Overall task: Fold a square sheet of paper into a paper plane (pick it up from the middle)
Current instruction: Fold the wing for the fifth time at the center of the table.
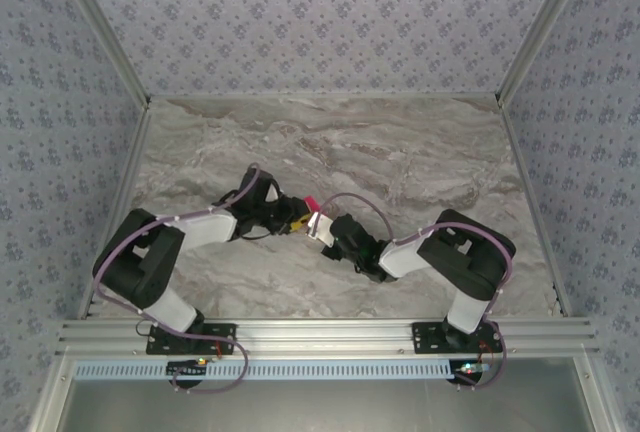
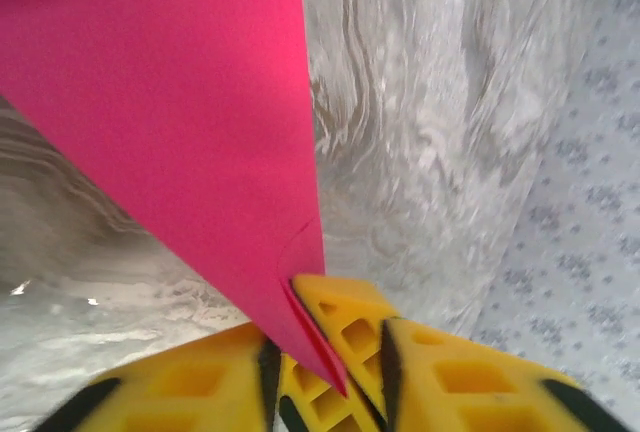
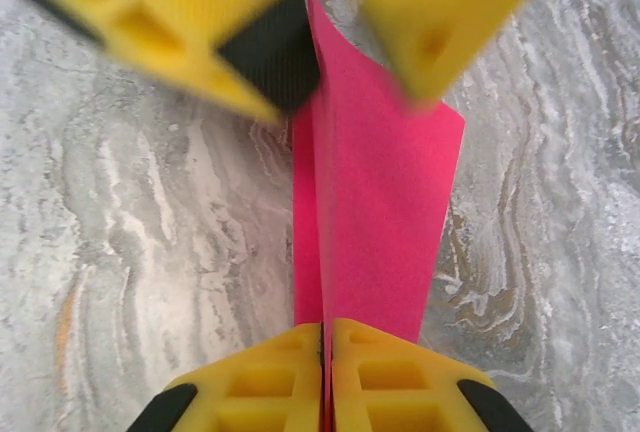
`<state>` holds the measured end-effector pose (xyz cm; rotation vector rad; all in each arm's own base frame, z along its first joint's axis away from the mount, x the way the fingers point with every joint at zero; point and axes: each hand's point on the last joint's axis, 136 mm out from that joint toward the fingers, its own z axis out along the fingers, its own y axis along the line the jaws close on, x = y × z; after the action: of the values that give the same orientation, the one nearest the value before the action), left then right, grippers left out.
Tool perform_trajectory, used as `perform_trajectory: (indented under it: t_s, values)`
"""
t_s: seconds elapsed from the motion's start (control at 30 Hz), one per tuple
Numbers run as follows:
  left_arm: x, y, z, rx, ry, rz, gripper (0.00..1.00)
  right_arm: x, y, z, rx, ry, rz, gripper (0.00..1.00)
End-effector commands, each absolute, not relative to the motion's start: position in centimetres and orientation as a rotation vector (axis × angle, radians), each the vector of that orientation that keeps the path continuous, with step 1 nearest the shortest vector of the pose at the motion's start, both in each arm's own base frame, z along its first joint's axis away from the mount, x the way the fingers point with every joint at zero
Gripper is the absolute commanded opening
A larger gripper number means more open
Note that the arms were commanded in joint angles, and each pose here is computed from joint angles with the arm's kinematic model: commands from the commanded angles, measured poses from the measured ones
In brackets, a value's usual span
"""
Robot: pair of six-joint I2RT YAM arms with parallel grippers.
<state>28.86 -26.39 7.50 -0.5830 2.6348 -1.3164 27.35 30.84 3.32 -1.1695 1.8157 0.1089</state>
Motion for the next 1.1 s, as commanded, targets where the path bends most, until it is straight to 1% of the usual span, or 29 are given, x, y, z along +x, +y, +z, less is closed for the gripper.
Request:
perform_trajectory:
  t_s: [0.0, 0.07, 0.17, 0.27, 0.33, 0.4, 0.5, 0.57, 0.73, 0.87, 1.07]
  values:
    - [29.9, -24.1, 9.5, -0.600, 2.588, -1.269, 0.42, 26.9, 31.4, 4.2, -1.140, 1.851, 0.218, 0.09]
    - [30.1, -22.5, 10.3, -0.616, 2.561, -1.233, 0.49, 26.5, 31.5, 4.1, -1.127, 1.886, 0.286, 0.08]
    - [30.1, -20.8, 11.2, -0.632, 2.514, -1.199, 0.57, 26.2, 31.8, 4.1, -1.100, 1.942, 0.383, 0.07]
    - [29.6, -19.9, 11.5, -0.634, 2.472, -1.190, 0.61, 25.7, 32.2, 4.0, -1.076, 1.998, 0.482, 0.06]
    - [29.2, -19.9, 11.5, -0.627, 2.447, -1.218, 0.62, 25.4, 32.5, 3.8, -1.065, 2.030, 0.540, 0.06]
    - [28.7, -20.1, 11.3, -0.617, 2.427, -1.260, 0.60, 25.4, 32.7, 3.6, -1.040, 2.071, 0.590, 0.06]
    - [27.8, -20.7, 10.8, -0.591, 2.421, -1.295, 0.55, 25.4, 32.9, 3.4, -0.985, 2.123, 0.678, 0.06]
    - [27.3, -21.5, 10.6, -0.556, 2.420, -1.320, 0.51, 25.5, 33.0, 3.3, -0.948, 2.164, 0.739, 0.06]
    - [26.2, -23.5, 10.0, -0.472, 2.429, -1.361, 0.45, 25.3, 33.2, 3.3, -0.888, 2.227, 0.873, 0.07]
    - [26.1, -25.1, 9.6, -0.424, 2.433, -1.391, 0.41, 25.2, 33.3, 2.9, -0.863, 2.270, 0.923, 0.08]
    - [27.1, -27.0, 9.6, -0.371, 2.440, -1.412, 0.36, 25.1, 33.2, 2.8, -0.848, 2.290, 0.949, 0.10]
